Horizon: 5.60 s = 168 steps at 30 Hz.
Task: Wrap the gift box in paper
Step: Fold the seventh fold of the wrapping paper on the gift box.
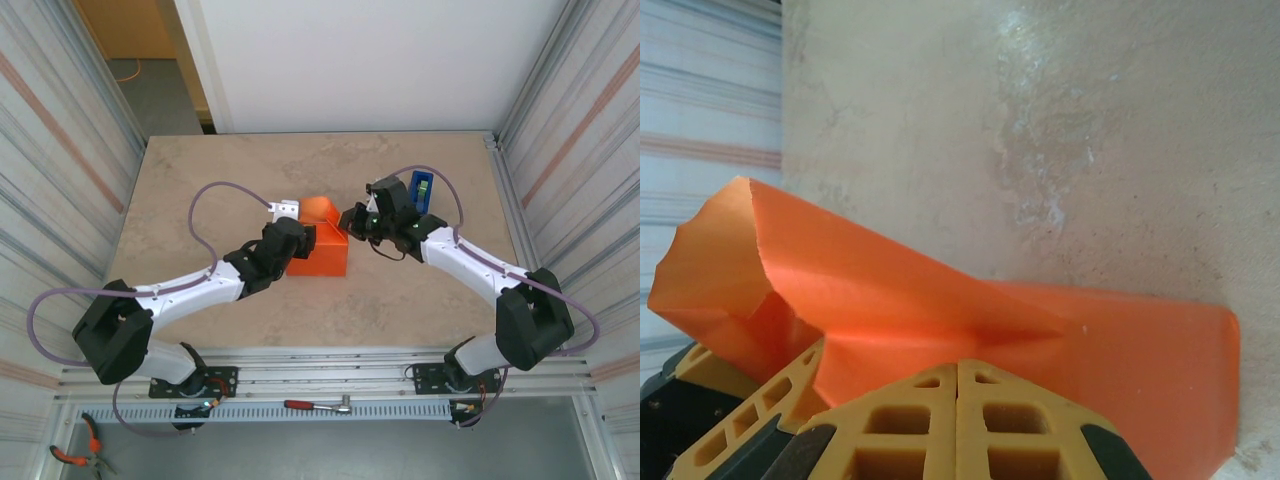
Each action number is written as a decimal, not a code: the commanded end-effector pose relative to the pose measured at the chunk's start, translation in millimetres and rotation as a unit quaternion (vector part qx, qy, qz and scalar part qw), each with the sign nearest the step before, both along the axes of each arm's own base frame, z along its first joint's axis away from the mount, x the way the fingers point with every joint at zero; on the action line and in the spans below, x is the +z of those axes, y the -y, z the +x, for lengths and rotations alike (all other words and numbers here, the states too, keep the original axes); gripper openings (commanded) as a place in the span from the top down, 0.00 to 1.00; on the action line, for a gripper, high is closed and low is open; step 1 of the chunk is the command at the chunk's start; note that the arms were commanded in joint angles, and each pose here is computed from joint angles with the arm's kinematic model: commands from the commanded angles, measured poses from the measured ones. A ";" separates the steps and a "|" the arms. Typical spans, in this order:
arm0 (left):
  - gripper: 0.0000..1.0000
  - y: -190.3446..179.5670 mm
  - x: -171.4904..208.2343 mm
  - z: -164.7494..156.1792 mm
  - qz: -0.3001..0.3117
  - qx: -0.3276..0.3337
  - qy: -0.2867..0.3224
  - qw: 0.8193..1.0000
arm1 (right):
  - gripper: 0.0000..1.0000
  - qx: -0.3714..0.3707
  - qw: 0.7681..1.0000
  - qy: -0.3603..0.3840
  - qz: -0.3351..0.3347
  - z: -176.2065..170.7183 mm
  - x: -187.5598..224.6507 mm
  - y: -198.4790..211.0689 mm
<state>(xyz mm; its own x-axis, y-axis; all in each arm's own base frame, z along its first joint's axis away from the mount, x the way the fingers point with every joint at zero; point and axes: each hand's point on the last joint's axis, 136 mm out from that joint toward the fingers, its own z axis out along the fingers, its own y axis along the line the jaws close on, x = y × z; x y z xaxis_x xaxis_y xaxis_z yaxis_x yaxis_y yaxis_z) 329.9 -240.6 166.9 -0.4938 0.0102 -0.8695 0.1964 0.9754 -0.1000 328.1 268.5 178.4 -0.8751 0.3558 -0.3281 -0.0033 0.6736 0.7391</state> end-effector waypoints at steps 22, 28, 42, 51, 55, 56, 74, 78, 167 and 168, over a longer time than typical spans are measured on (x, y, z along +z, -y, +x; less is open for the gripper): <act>0.38 -8.1 -13.1 -6.6 0.029 0.005 -0.023 0.999 | 1.00 0.054 0.997 0.025 -0.058 -14.4 -16.8 -28.2; 0.38 -8.8 -14.4 -7.7 0.029 0.005 -0.024 0.999 | 1.00 0.066 0.994 0.054 -0.070 -7.9 -7.7 -32.1; 0.38 -8.3 -15.2 -8.1 0.028 0.005 -0.026 0.999 | 1.00 0.088 0.992 0.053 -0.079 -9.9 -20.0 -38.0; 0.39 -7.0 -13.7 -9.3 0.024 0.005 -0.025 0.999 | 1.00 0.128 0.971 0.060 -0.190 -33.6 -51.5 -33.8; 0.38 -7.0 -12.3 -10.0 0.022 0.004 -0.024 0.999 | 1.00 0.145 0.950 0.066 -0.267 -46.6 -71.0 -28.3; 0.39 -7.1 -12.3 -10.0 0.023 0.005 -0.024 0.999 | 1.00 0.148 0.943 0.070 -0.289 -50.2 -76.0 -27.1; 0.39 -8.7 -13.1 -11.8 0.025 0.005 -0.026 0.999 | 1.00 0.173 0.966 0.088 -0.171 -61.5 -42.5 -64.0; 0.39 -8.3 -13.4 -11.6 0.024 0.005 -0.027 0.999 | 1.00 0.178 0.975 0.103 -0.079 -51.3 -4.7 -71.3; 0.40 -7.7 -13.6 -15.1 0.014 0.003 -0.028 1.000 | 1.00 0.087 0.990 0.106 -0.009 -0.4 11.8 -14.6; 0.40 -7.0 -14.1 -15.2 0.015 0.002 -0.028 0.999 | 1.00 0.087 0.991 0.106 -0.009 0.7 11.1 -15.2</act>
